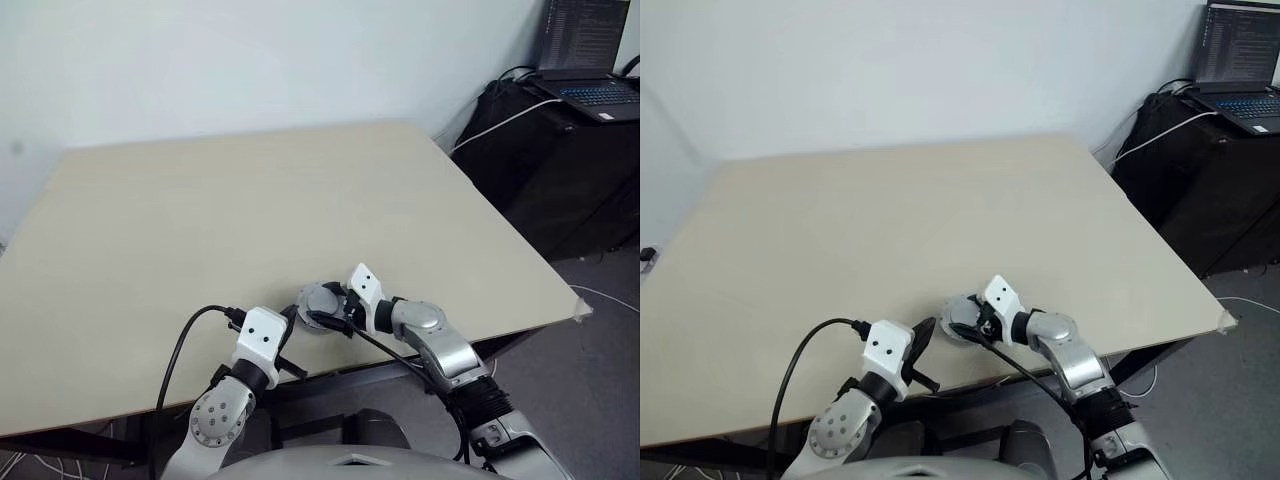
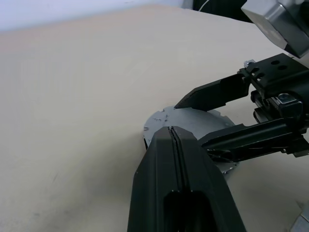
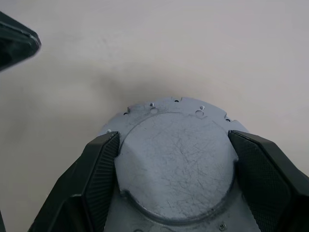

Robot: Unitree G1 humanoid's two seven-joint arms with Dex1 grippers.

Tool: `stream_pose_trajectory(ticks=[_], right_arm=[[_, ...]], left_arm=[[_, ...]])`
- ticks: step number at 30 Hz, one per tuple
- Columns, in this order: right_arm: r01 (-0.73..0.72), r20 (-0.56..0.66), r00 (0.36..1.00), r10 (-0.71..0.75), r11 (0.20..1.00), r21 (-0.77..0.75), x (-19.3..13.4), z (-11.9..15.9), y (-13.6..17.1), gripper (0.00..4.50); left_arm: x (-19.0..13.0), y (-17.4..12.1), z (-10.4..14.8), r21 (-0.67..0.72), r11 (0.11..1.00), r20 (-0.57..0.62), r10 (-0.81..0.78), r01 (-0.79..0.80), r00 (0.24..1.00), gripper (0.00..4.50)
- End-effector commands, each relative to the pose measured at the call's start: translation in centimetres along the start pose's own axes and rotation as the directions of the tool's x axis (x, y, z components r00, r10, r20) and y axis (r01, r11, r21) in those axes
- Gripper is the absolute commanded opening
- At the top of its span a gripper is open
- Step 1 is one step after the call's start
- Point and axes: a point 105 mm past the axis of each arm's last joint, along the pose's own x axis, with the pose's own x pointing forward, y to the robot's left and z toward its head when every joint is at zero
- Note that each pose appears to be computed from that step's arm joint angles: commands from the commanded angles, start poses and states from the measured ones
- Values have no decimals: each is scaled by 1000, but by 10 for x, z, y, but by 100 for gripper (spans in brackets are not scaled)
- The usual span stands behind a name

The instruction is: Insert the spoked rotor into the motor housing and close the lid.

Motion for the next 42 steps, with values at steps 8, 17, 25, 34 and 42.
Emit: stream_pose_trajectory(ticks=[8, 17, 25, 34, 42], right_arm=[[52, 58, 997, -49, 997, -52, 8, 22, -5, 330], [51, 56, 997, -48, 997, -53, 10, 23, -4, 330], [46, 46, 998, -44, 997, -58, 9, 22, -4, 330], [3, -34, 999, -6, 996, -90, 5, 13, -6, 330], [23, -45, 999, -27, 995, -100, 5, 11, -10, 330]], left_arm=[[0, 16, 8, 18, 998, 53, 60, -61, 997, 0], [-13, 53, -25, -49, 992, 75, 116, -113, 990, 0], [-18, 54, -40, -75, 994, 114, 94, -85, 989, 0], [-15, 47, -47, -90, 996, 150, 30, -16, 988, 0], [-17, 48, -58, -98, 995, 153, 11, 4, 988, 0]])
